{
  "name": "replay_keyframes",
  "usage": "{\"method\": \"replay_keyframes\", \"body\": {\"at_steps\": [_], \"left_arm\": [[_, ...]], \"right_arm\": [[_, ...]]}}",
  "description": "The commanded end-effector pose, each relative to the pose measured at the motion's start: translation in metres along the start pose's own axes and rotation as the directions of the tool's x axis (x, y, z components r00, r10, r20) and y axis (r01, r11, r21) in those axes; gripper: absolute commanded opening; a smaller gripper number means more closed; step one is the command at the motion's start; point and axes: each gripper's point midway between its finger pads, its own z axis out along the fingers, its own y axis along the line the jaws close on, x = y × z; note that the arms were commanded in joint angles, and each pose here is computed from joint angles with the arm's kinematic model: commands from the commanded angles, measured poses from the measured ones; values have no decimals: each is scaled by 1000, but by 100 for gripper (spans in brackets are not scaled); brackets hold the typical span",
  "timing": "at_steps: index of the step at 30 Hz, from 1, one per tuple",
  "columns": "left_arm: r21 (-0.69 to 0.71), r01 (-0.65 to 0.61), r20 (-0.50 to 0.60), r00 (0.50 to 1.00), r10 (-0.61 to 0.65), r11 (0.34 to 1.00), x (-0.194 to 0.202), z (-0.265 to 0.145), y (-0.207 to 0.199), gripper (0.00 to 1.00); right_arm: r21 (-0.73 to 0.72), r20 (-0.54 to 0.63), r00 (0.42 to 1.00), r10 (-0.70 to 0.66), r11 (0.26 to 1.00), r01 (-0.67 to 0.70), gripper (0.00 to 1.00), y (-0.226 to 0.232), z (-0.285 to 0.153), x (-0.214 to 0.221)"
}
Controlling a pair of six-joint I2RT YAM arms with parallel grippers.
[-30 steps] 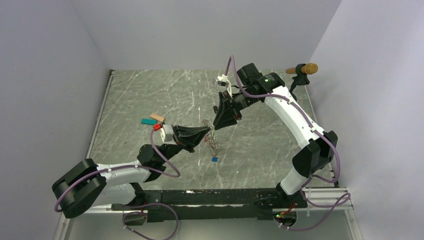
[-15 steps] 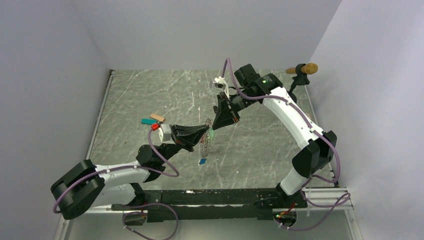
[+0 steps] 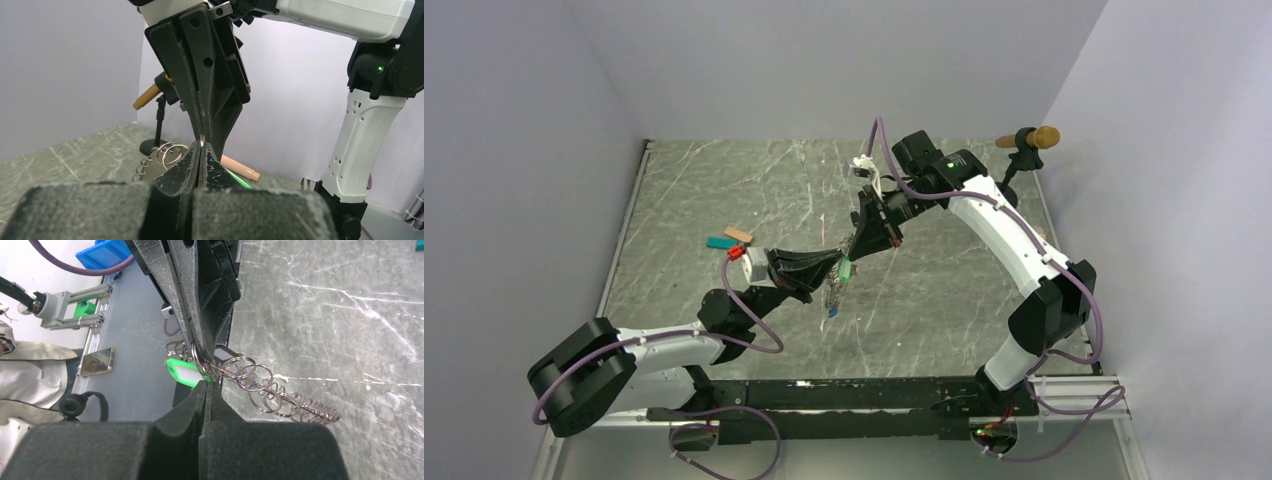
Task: Put the keys on the keyring
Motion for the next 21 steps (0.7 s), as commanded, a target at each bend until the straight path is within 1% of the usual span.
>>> {"method": "replay_keyframes", "body": {"at_steps": [1,12,13,16,21], "left_arm": [[77,-32,223,975,14,997,-61,14,-19,0],[86,-35,230,973,14,996,-64,16,-21,0],[87,-33,229,973,12,996,-64,15,-21,0],[87,-35,217,976,15,996,-61,14,-21,0],[94,-44,179,983,27,995,-54,10,-22,0]], "right_arm": [[-46,37,999,-20,999,21,0,12,4,-7],[-85,61,998,24,996,-19,0,12,11,-6],[-83,60,998,19,996,-14,2,13,11,-7],[-62,51,999,-18,998,21,15,15,7,-7],[-8,28,992,-119,993,119,27,26,-4,-10]]}}
